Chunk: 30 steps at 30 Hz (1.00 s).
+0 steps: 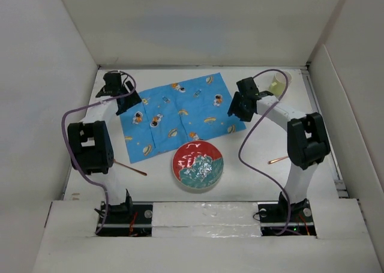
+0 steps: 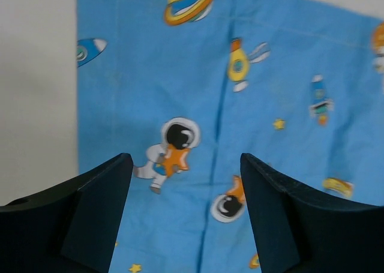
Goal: Set the dinner table for one person
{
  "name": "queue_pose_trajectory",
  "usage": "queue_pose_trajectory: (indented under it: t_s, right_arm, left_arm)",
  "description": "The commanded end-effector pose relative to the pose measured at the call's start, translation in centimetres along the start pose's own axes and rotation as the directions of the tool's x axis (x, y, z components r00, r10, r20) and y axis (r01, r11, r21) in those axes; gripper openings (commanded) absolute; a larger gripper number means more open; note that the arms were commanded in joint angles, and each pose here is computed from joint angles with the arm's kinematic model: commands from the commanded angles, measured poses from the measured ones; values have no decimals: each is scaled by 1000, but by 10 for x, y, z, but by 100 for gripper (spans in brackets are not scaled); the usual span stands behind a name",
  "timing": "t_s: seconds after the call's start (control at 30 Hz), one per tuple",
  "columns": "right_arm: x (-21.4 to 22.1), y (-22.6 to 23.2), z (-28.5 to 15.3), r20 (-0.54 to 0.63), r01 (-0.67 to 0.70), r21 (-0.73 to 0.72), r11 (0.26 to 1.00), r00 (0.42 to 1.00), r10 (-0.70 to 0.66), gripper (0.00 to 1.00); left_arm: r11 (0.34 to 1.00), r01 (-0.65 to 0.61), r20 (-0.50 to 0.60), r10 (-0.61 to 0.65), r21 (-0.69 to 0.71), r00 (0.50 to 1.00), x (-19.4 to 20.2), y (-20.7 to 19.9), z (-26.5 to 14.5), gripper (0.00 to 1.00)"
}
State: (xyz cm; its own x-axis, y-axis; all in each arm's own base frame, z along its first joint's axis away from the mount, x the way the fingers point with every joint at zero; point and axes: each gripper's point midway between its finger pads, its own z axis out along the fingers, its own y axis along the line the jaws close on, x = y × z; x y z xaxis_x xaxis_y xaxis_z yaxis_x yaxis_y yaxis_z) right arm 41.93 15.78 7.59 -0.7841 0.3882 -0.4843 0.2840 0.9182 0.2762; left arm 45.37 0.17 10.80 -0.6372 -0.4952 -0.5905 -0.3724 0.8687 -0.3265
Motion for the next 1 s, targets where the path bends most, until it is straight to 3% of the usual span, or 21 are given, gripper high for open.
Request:
queue_pose_trajectory:
  t_s: [0.0,0.23,0.4,0.43,0.47,0.53,0.57,0.6,0.73,0.97]
  right_arm:
    - [-15,-20,0,-2,22,88,996,1000,-21,63]
    - [9,-43,20,-143,30,155,987,990,-7,63]
    - [31,-50,26,-207,37,156,987,978,-4,58]
    - [34,-48,27,-216,37,138,990,976,-7,51]
    - [37,-49,28,-237,19,124,992,971,11,36]
    - [36,-46,28,-232,11,110,994,973,15,22]
    - [33,-45,27,-230,-10,101,995,973,33,5]
    - [28,-47,25,-217,-26,98,995,975,46,0]
    - [0,-43,10,-107,-119,51,992,987,124,0]
    - [1,-65,-5,-79,-160,78,984,983,166,0]
  left_arm:
    - [987,-82,-33,78,-141,996,2,28,0,70]
    - [975,-96,-106,75,-203,992,18,43,35,71]
    - [979,-87,-110,68,-185,992,12,36,51,62]
    - [978,-88,-128,64,-187,990,16,37,58,60]
    - [979,-84,-129,61,-184,990,16,36,60,55]
    - [984,-72,-123,52,-165,991,12,31,67,52]
    - [985,-68,-120,49,-161,992,11,29,70,49]
    - [987,-72,-110,57,-145,992,8,20,71,48]
    - [989,-88,-123,74,-115,990,6,-6,93,48]
    - [990,-122,-105,114,-72,988,-4,-49,115,49]
